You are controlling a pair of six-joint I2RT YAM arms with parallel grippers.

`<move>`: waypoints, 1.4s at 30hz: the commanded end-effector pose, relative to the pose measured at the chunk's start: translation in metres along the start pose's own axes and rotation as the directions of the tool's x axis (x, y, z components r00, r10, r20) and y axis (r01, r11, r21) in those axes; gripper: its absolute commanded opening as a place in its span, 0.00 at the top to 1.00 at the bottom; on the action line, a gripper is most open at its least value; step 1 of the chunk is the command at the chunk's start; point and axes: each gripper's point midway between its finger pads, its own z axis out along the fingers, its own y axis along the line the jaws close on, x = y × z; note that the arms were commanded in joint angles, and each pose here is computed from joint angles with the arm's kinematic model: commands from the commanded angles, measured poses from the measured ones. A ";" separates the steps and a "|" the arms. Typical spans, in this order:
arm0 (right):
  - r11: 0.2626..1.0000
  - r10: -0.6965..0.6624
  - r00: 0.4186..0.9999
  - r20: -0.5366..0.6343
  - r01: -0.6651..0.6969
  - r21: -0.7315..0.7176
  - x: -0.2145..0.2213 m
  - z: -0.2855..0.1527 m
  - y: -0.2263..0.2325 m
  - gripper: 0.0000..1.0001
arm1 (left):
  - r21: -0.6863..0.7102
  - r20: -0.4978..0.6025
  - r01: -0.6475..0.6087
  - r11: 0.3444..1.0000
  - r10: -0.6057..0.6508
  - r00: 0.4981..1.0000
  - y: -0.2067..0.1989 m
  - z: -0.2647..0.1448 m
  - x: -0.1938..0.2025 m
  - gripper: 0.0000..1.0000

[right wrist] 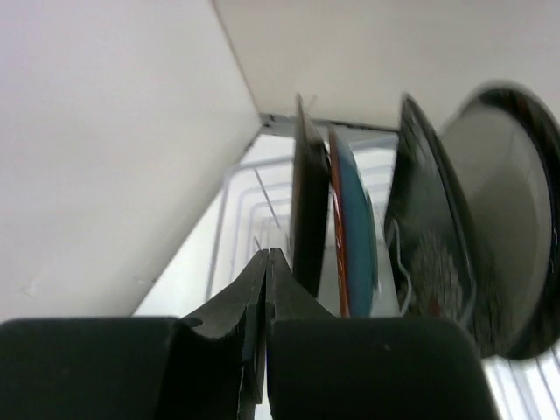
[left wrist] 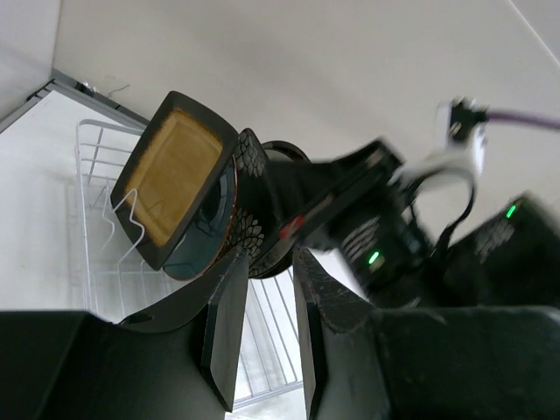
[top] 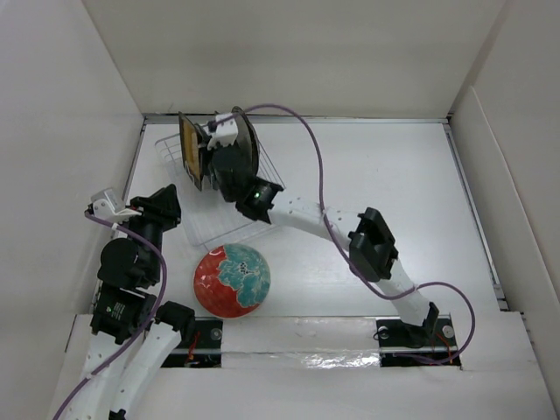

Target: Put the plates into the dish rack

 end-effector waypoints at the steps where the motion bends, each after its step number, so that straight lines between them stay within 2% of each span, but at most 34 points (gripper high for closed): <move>1: 0.997 -0.036 0.996 -0.084 0.030 -0.070 -0.028 0.018 -0.011 1.00 | 0.020 0.050 0.019 1.000 -0.020 0.999 -0.005 -0.001 -0.013 0.76; 3: 0.997 -0.033 0.996 -0.082 0.028 -0.069 -0.037 0.031 -0.016 0.98 | 0.018 0.054 0.019 1.000 -0.020 0.998 -0.005 -0.001 -0.014 0.76; 4: 0.997 -0.048 0.992 -0.114 0.040 -0.070 -0.031 0.031 -0.016 0.82 | 0.020 0.054 0.019 1.000 -0.021 0.998 -0.005 -0.001 -0.014 0.76; 7: 0.993 -0.016 0.996 -0.091 0.005 -0.117 -0.038 0.047 -0.019 0.57 | 0.024 0.046 0.018 1.000 -0.019 0.999 -0.006 -0.001 -0.012 0.76; 10: 0.982 0.014 0.995 -0.096 -0.032 -0.186 -0.034 0.058 -0.016 0.52 | 0.032 0.041 0.018 0.999 -0.019 0.999 -0.007 0.000 -0.011 0.76; 15: 0.962 0.053 0.993 -0.106 -0.079 -0.260 -0.025 0.064 -0.005 0.56 | 0.023 0.027 0.008 1.000 -0.009 1.000 -0.006 0.003 -0.005 0.76; 18: 0.964 0.053 0.990 -0.129 -0.084 -0.252 -0.019 0.060 -0.008 0.65 | -0.021 -0.004 -0.016 1.000 0.016 1.000 0.000 0.012 0.003 0.76; 19: 0.968 0.052 0.990 -0.133 -0.082 -0.237 0.003 0.060 -0.016 0.73 | -0.030 -0.023 -0.026 0.999 0.025 0.999 0.001 0.015 0.008 0.76; 20: 0.962 0.086 0.994 -0.065 -0.100 -0.254 -0.041 0.046 -0.013 0.88 | -0.045 -0.063 -0.046 0.998 0.043 0.997 0.002 0.023 0.019 0.78; 21: 0.961 0.102 0.994 -0.042 -0.109 -0.254 -0.051 0.038 -0.017 0.98 | -0.050 -0.081 -0.051 0.997 0.047 0.996 0.000 0.026 0.021 0.80; 22: 0.957 0.134 0.991 0.022 -0.123 -0.263 -0.072 0.030 -0.018 1.00 | -0.047 -0.104 -0.059 0.997 0.054 0.993 -0.002 0.031 0.026 0.81; 26: 0.956 0.126 0.990 0.059 -0.106 -0.273 -0.109 -0.013 -0.033 1.00 | -0.069 -0.205 -0.091 0.993 0.075 0.976 -0.007 0.056 0.049 0.86; 28: 0.957 0.112 0.992 0.059 -0.091 -0.274 -0.122 -0.037 -0.042 1.00 | -0.072 -0.197 -0.089 0.993 0.074 0.978 -0.015 0.067 0.044 0.87; 30: 0.962 0.109 0.993 0.047 -0.093 -0.258 -0.122 -0.062 -0.057 1.00 | -0.108 -0.227 -0.129 0.986 0.102 0.969 -0.013 0.084 0.052 0.85; 31: 0.965 0.115 0.992 0.049 -0.099 -0.244 -0.124 -0.068 -0.068 0.98 | -0.112 -0.209 -0.144 0.983 0.118 0.971 -0.020 0.094 0.041 0.81; 32: 0.964 0.116 0.993 0.037 -0.103 -0.247 -0.121 -0.077 -0.072 0.96 | -0.141 -0.255 -0.187 0.972 0.147 0.956 -0.016 0.111 0.058 0.80; 34: 0.968 0.112 0.994 -0.007 -0.110 -0.227 -0.109 -0.097 -0.090 0.92 | -0.163 -0.245 -0.224 0.961 0.180 0.953 -0.026 0.133 0.045 0.73; 35: 0.968 0.118 0.993 -0.022 -0.120 -0.219 -0.105 -0.103 -0.098 0.91 | -0.191 -0.299 -0.272 0.943 0.208 0.931 -0.020 0.152 0.067 0.71; 36: 0.964 0.141 0.989 -0.038 -0.146 -0.221 -0.101 -0.111 -0.100 0.89 | -0.202 -0.283 -0.277 0.939 0.215 0.935 -0.029 0.163 0.053 0.69; 37: 0.963 0.145 0.988 -0.054 -0.153 -0.221 -0.092 -0.125 -0.112 0.87 | -0.241 -0.283 -0.302 0.923 0.231 0.931 -0.026 0.174 0.053 0.68; 38: 0.961 0.153 0.986 -0.063 -0.163 -0.224 -0.088 -0.133 -0.115 0.82 | -0.261 -0.335 -0.354 0.898 0.260 0.906 -0.017 0.190 0.075 0.67; 40: 0.964 0.149 0.984 -0.100 -0.167 -0.205 -0.069 -0.146 -0.133 0.76 | -0.317 -0.303 -0.369 0.874 0.276 0.912 -0.019 0.208 0.063 0.67; 42: 0.964 0.156 0.983 -0.096 -0.173 -0.204 -0.076 -0.159 -0.140 0.74 | -0.342 -0.340 -0.433 0.834 0.320 0.884 -0.010 0.223 0.077 0.68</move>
